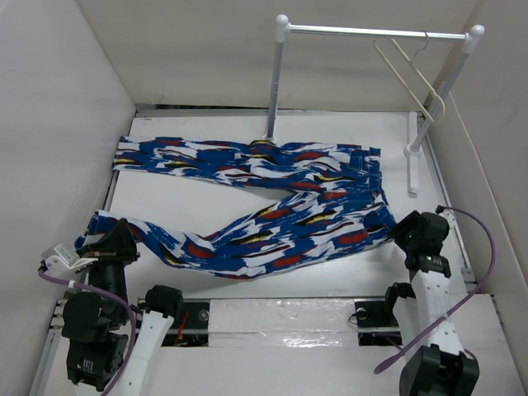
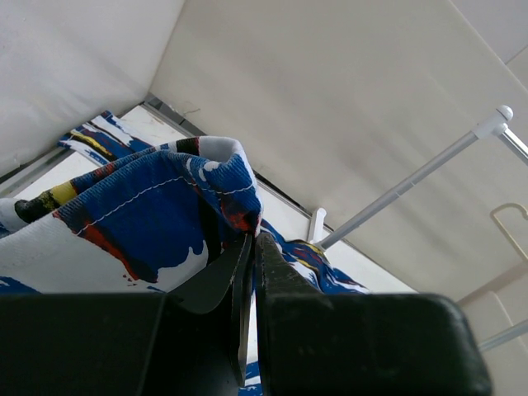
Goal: Place the trousers on the hanger
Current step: Fold the trousers at the center of the board.
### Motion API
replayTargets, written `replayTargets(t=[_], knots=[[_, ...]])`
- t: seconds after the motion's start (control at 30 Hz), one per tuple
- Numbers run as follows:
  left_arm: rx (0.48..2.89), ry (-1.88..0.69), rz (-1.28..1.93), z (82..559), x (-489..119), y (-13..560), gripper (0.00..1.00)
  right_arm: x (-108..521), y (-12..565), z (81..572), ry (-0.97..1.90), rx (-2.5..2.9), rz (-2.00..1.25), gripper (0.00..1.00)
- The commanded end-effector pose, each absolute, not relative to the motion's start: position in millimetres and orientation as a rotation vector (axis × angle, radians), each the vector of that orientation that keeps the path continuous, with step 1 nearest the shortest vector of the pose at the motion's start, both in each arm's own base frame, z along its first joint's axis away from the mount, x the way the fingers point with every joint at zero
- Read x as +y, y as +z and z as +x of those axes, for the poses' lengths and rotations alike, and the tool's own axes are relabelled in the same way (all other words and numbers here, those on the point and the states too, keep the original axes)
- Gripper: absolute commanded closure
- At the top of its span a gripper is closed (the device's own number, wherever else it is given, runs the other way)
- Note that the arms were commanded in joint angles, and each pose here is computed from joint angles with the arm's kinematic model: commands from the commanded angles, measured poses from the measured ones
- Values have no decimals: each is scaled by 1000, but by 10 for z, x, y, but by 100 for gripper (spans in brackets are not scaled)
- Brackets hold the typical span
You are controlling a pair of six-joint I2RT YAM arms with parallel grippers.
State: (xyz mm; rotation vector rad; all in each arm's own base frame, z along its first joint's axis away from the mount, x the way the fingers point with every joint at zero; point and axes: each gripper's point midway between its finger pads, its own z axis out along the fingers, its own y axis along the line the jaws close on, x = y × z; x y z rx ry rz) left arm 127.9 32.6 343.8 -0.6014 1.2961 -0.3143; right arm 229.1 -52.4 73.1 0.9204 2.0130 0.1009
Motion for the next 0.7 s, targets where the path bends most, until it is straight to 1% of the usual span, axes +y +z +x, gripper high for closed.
replayTargets(t=[0.0, 0.03, 0.1, 0.13, 0.17, 0.2, 0.27, 0.33, 0.37, 0.4, 0.43, 0.53, 0.67], knots=[[1097, -412, -591, 886, 410, 3720, 100, -448, 501, 2289, 163, 2033, 987, 46], [1092, -410, -594, 875, 421, 3735, 100, -414, 529, 2358, 202, 2012, 966, 52], [1098, -399, -596, 883, 431, 3729, 100, -407, 524, 2395, 215, 2005, 958, 59], [1098, -397, -597, 879, 435, 3733, 100, -417, 542, 2419, 214, 2000, 957, 70], [1097, -394, -600, 878, 443, 3732, 100, -439, 568, 2434, 203, 1994, 957, 75], [1097, -393, -602, 878, 446, 3732, 100, -460, 629, 2455, 195, 1985, 956, 81], [1097, -393, -604, 882, 447, 3723, 100, -497, 720, 2474, 176, 1970, 954, 87], [1098, -391, -605, 890, 447, 3716, 100, -594, 905, 2496, 127, 1925, 956, 91], [1101, -390, -605, 895, 446, 3708, 100, -671, 987, 2448, 84, 1897, 975, 96], [1100, -392, -604, 895, 443, 3708, 100, -705, 1082, 2424, 59, 1879, 968, 99], [1100, -392, -604, 899, 442, 3706, 100, -747, 1326, 2429, 41, 1833, 952, 100], [1094, -397, -601, 892, 439, 3722, 100, -878, 1803, 2175, -71, 1728, 942, 100], [1082, -416, -597, 860, 446, 3790, 100, -986, 2316, 1800, -195, 1609, 918, 99]])
